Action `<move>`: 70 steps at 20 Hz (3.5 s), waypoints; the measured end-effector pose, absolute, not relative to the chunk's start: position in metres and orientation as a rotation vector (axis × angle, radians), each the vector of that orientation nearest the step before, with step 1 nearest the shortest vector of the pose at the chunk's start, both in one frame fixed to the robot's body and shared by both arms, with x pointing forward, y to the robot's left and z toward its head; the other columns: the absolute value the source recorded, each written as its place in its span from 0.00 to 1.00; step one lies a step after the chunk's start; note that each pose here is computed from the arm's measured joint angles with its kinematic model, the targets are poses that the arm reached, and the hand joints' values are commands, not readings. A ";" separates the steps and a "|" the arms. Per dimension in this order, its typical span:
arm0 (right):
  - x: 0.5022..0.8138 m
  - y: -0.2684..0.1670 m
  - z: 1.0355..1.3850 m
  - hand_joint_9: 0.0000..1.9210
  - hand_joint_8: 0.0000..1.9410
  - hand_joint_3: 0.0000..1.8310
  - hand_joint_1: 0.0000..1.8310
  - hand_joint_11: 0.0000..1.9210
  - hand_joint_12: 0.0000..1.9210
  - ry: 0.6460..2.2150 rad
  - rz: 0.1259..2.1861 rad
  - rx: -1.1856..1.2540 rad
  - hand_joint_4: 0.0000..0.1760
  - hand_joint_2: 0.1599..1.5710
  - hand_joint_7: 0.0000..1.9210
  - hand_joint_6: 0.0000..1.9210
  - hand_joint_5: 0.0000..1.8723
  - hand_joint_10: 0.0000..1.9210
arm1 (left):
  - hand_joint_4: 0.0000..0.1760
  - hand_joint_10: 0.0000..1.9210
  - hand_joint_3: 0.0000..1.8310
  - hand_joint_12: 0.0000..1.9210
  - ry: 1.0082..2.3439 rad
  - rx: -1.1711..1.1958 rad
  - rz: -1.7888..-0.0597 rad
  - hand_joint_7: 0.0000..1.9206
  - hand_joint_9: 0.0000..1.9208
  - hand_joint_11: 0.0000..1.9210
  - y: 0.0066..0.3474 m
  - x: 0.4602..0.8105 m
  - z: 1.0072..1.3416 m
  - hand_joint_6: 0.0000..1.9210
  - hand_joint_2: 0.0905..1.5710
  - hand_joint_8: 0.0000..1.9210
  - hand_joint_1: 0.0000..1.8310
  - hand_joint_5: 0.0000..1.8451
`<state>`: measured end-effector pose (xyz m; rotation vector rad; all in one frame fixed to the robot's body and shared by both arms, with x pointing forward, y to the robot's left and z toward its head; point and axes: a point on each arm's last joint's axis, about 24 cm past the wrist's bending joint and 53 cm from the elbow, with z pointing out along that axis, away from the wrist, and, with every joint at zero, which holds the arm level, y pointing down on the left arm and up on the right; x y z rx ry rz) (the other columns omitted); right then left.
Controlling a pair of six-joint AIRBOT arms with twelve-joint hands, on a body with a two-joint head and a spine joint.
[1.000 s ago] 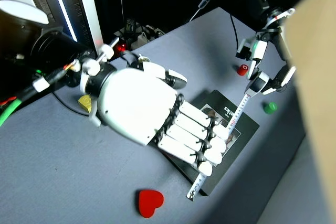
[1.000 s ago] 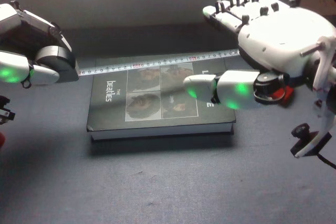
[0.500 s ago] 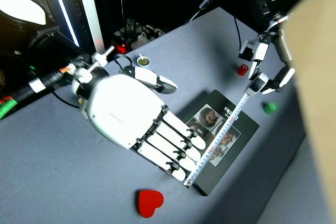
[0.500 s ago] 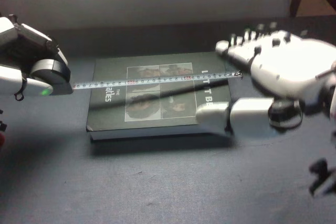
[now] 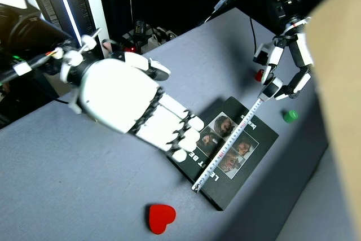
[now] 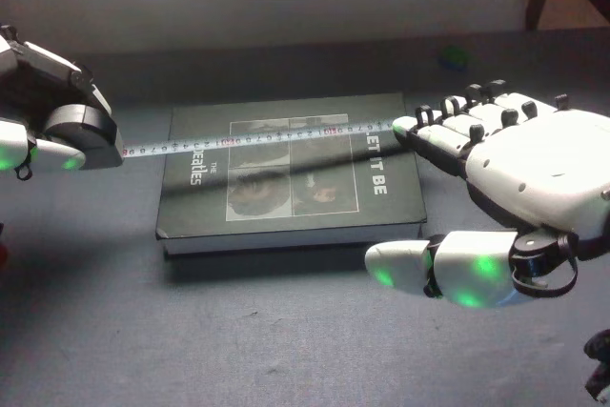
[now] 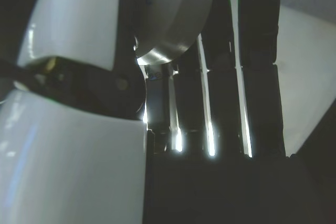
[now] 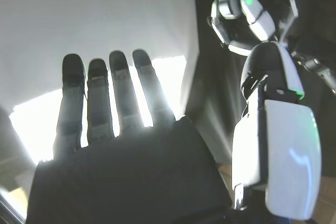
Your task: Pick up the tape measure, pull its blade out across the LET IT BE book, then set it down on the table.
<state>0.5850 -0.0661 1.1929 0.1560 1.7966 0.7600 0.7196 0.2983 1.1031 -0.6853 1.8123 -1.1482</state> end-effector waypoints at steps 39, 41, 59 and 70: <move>0.576 -0.059 1.185 0.05 0.00 0.00 0.04 0.00 0.31 1.816 0.783 0.118 0.00 0.63 0.08 0.00 0.07 0.00 | 0.00 0.57 0.00 0.47 1.839 -0.718 -1.165 0.60 0.53 0.51 0.308 0.709 1.078 0.42 0.66 0.35 0.76 0.54; 0.577 -0.059 1.185 0.05 0.00 0.00 0.04 0.00 0.31 1.815 0.782 0.117 0.00 0.63 0.07 0.00 0.06 0.00 | 0.00 0.57 0.00 0.47 1.836 -0.717 -1.175 0.60 0.53 0.51 0.307 0.708 1.078 0.43 0.66 0.35 0.76 0.54; 0.576 -0.058 1.185 0.05 0.00 0.00 0.05 0.00 0.28 1.812 0.786 0.112 0.00 0.63 0.08 0.00 0.07 0.00 | 0.00 0.58 0.00 0.47 1.822 -0.711 -1.240 0.59 0.52 0.51 0.287 0.704 1.087 0.42 0.66 0.37 0.76 0.54; 0.574 -0.054 1.192 0.05 0.00 0.00 0.05 0.00 0.28 1.781 0.804 0.083 0.00 0.63 0.08 0.00 0.07 0.00 | 0.00 0.57 0.00 0.47 1.897 -0.682 -1.238 0.59 0.53 0.52 0.266 0.666 1.097 0.42 0.66 0.36 0.76 0.54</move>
